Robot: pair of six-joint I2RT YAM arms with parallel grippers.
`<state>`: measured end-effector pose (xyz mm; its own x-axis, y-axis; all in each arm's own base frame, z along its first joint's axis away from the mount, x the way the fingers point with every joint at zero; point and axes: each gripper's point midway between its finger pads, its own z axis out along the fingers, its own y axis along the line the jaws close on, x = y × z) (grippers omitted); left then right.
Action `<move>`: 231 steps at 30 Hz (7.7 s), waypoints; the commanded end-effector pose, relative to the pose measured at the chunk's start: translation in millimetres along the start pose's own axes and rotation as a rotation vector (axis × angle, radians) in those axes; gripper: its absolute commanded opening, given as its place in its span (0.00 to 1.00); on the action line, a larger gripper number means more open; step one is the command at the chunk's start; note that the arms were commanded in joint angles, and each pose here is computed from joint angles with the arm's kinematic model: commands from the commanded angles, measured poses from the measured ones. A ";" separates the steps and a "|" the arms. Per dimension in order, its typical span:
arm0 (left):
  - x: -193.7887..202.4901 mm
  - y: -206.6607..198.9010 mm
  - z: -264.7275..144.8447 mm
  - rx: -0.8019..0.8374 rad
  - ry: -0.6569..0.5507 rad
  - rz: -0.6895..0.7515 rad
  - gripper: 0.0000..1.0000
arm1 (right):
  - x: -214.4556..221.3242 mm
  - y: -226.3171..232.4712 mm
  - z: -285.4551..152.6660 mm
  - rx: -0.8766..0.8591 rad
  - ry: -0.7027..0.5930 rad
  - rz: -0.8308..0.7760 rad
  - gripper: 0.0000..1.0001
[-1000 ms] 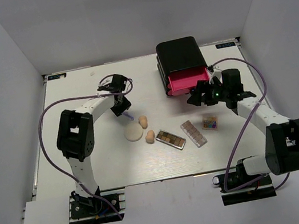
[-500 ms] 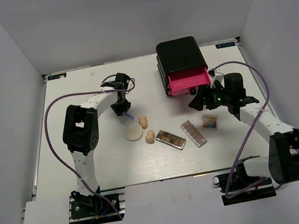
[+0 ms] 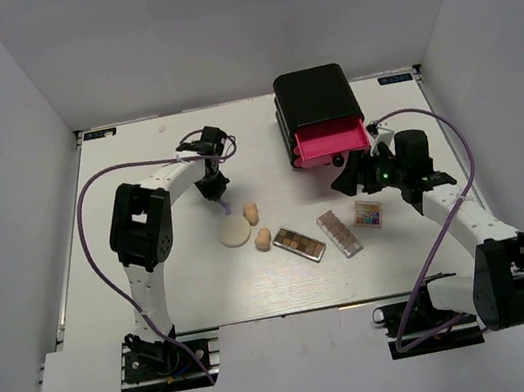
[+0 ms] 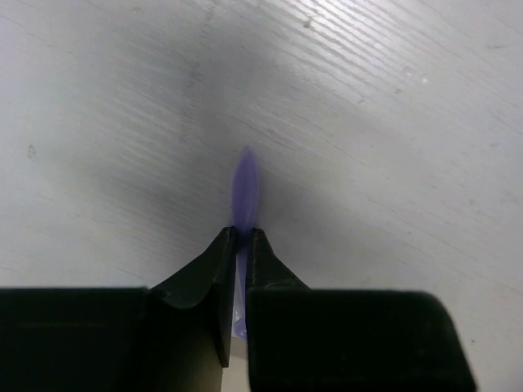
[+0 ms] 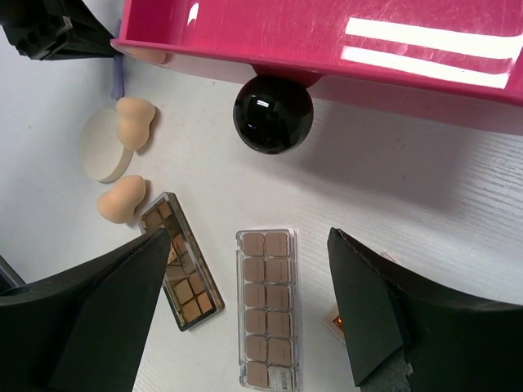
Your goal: Organize the makeup
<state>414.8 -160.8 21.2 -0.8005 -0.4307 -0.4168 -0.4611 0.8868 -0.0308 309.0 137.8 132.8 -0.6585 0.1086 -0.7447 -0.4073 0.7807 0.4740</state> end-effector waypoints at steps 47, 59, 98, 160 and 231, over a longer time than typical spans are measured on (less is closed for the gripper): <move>7.2 -283.7 -267.1 1.264 -0.628 0.851 0.25 | 9.0 -14.1 -13.6 0.078 -0.032 -0.071 0.85; 11.6 -285.4 -263.7 1.252 -0.623 0.851 0.39 | -2.7 -14.0 -10.2 0.071 -0.075 -0.089 0.85; 22.7 -6.7 -257.5 0.912 -0.624 0.082 0.37 | -81.6 -6.7 44.5 -0.063 -0.173 0.024 0.59; 35.1 -13.9 -230.9 0.876 -0.551 0.081 0.48 | -87.3 -45.8 79.0 0.029 -0.242 0.092 0.68; 64.4 -61.8 -98.7 0.409 -0.245 0.378 0.69 | -19.1 -26.0 45.9 0.002 -0.242 0.227 0.72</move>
<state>354.2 -267.0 78.5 -0.7356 -0.0802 -0.6727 0.0958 0.9707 -0.2205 362.9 145.1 101.7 -0.5878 0.4208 -0.6910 -0.2420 0.7236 0.6464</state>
